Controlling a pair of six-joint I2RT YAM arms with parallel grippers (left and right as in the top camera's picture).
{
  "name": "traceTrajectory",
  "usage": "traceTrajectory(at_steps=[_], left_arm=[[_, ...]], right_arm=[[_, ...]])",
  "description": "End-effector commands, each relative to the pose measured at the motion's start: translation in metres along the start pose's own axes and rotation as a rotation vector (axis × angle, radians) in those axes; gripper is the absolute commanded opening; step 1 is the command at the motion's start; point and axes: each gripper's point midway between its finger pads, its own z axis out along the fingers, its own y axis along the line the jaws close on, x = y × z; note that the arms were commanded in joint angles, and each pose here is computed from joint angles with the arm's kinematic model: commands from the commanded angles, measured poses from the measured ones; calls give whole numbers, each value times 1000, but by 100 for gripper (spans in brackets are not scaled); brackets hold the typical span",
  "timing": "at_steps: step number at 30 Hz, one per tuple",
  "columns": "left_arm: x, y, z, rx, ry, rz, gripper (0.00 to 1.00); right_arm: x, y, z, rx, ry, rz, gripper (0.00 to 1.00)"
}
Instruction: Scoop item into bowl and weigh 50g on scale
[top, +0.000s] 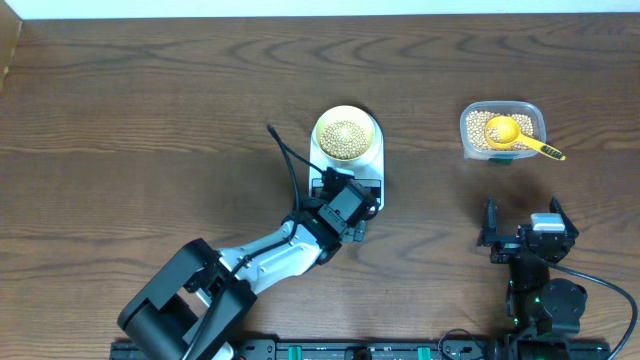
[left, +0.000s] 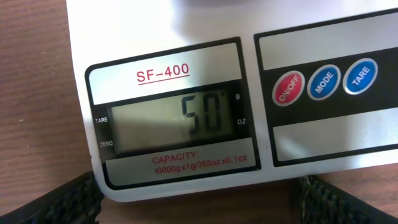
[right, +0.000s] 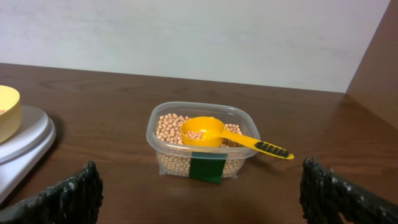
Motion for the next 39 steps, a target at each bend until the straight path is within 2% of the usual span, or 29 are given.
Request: traceTrajectory(at_steps=[1,6,12,17,20,24,27,39], left_arm=[[-137,127,-52,-429,-542,-425,97],[-158,154,-101,-367,-595,-341,98],[-161,202,-166,-354,-746,-472,98],[-149,219,-214,-341,-869,-538,98],[-132,224,-228,-313,-920,-582,98],[-121,236,-256,-176,-1136,-808,98],[-108,240,-264,-123,-1192,-864,98],[-70,235,-285,65,-1391,-837,98]], right_arm=[[0,-1,0,9,-1,-14,99],[0,-1,0,8,-1,-14,99],[0,-1,0,9,-1,-14,99],[0,-1,0,9,-1,-14,99],[0,-1,0,9,-1,-14,99],[0,-1,0,9,-1,-14,99],[0,-1,0,9,-1,-14,99],[0,-1,0,9,-1,-14,99]])
